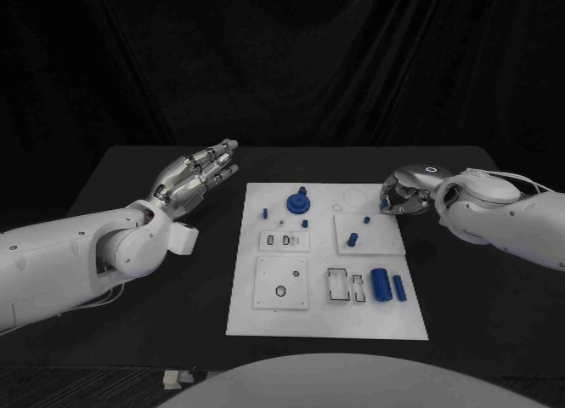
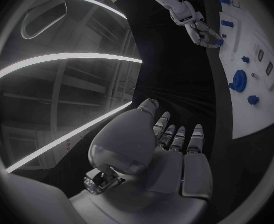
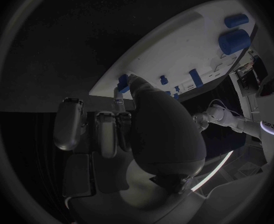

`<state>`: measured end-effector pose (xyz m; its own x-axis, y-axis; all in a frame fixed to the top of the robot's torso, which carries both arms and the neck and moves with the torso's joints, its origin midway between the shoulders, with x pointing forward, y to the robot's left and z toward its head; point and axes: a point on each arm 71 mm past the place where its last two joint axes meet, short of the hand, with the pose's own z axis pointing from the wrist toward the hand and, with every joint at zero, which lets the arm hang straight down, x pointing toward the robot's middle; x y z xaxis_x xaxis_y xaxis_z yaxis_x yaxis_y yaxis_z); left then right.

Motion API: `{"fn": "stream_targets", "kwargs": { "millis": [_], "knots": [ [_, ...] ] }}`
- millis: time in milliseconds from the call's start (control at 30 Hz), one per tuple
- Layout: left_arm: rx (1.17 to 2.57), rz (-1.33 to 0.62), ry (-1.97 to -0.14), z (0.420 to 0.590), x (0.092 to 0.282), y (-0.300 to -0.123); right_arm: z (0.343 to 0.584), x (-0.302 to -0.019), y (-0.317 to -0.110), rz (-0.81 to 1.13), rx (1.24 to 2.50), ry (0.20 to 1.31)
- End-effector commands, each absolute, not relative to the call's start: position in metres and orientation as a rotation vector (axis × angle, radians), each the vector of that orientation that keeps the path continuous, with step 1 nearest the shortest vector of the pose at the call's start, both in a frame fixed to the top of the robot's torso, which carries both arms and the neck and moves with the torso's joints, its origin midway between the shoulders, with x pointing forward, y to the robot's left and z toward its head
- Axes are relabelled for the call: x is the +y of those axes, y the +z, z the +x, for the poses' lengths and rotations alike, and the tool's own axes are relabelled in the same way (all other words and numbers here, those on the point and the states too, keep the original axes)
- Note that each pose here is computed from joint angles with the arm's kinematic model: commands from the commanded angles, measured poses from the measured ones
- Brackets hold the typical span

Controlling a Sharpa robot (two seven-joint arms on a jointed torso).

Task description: Assemble the parts on the task board

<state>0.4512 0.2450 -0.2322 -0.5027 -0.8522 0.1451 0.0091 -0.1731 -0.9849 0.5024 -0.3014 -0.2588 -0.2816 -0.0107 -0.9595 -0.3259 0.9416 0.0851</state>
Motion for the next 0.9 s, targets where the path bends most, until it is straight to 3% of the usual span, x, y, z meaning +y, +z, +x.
{"fn": "stream_targets", "kwargs": {
  "millis": [33,300,467,900],
  "knots": [
    [1.452,-0.991,-1.765,0.451,0.243,-0.232,0.500,-0.298,-0.251,-0.234,1.770,0.321],
    [1.454,-0.992,-1.764,0.451,0.243,-0.232,0.499,-0.269,-0.226,-0.257,1.723,0.385],
    [1.458,-0.992,-1.765,0.451,0.242,-0.233,0.495,-0.237,-0.214,-0.294,1.710,0.451],
    [1.468,-0.994,-1.769,0.452,0.240,-0.234,0.478,-0.172,-0.220,-0.384,1.767,0.526]
  ]
}}
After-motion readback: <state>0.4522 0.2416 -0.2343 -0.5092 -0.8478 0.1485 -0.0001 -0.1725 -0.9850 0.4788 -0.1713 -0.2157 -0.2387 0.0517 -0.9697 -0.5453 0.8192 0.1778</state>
